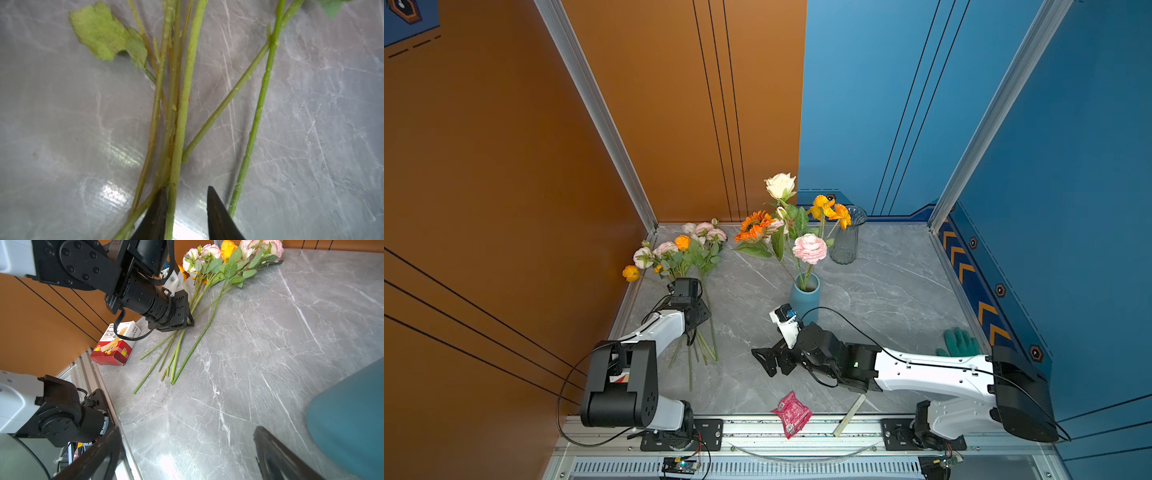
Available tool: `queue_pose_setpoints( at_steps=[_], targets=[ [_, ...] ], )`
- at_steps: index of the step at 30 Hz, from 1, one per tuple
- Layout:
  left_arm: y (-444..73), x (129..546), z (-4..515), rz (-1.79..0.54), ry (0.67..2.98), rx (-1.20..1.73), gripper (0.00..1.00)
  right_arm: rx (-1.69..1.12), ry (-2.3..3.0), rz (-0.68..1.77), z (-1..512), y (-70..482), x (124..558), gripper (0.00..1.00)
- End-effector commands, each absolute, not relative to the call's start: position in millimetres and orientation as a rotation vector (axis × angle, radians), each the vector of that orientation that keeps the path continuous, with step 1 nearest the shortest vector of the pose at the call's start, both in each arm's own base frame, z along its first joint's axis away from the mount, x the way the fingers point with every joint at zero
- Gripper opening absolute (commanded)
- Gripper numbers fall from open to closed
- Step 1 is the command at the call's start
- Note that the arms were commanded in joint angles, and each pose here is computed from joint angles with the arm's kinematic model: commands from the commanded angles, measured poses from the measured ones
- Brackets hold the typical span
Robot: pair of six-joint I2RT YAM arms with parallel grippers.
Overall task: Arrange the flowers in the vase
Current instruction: 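Close the left gripper on the bundled green stems in the pile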
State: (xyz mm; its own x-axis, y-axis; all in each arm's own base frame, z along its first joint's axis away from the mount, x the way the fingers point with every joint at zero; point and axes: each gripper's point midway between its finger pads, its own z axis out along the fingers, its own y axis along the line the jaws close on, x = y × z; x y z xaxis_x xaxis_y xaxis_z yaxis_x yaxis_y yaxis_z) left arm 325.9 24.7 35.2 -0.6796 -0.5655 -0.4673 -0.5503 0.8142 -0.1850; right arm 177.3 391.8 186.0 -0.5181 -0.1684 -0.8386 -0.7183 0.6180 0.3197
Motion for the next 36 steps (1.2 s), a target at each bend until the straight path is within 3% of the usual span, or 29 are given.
queue_pose_setpoints(
  at_steps=[1, 15, 19, 36],
  targets=[
    [32, 322, 29, 0.002, 2.490, -0.864, 0.33, -0.690, 2.012, 0.887, 195, 397, 178, 1.00],
    [30, 320, 16, -0.001, 2.568, -0.879, 0.24, -0.685, 2.015, 0.880, 195, 395, 180, 1.00],
    [24, 322, 15, -0.070, 2.581, -0.880, 0.00, -0.687, 2.018, 0.877, 194, 393, 179, 1.00],
    [-39, 318, 143, -0.651, 2.336, -0.712, 0.00, -0.675, 2.004, 0.875, 199, 394, 185, 1.00]
  ],
)
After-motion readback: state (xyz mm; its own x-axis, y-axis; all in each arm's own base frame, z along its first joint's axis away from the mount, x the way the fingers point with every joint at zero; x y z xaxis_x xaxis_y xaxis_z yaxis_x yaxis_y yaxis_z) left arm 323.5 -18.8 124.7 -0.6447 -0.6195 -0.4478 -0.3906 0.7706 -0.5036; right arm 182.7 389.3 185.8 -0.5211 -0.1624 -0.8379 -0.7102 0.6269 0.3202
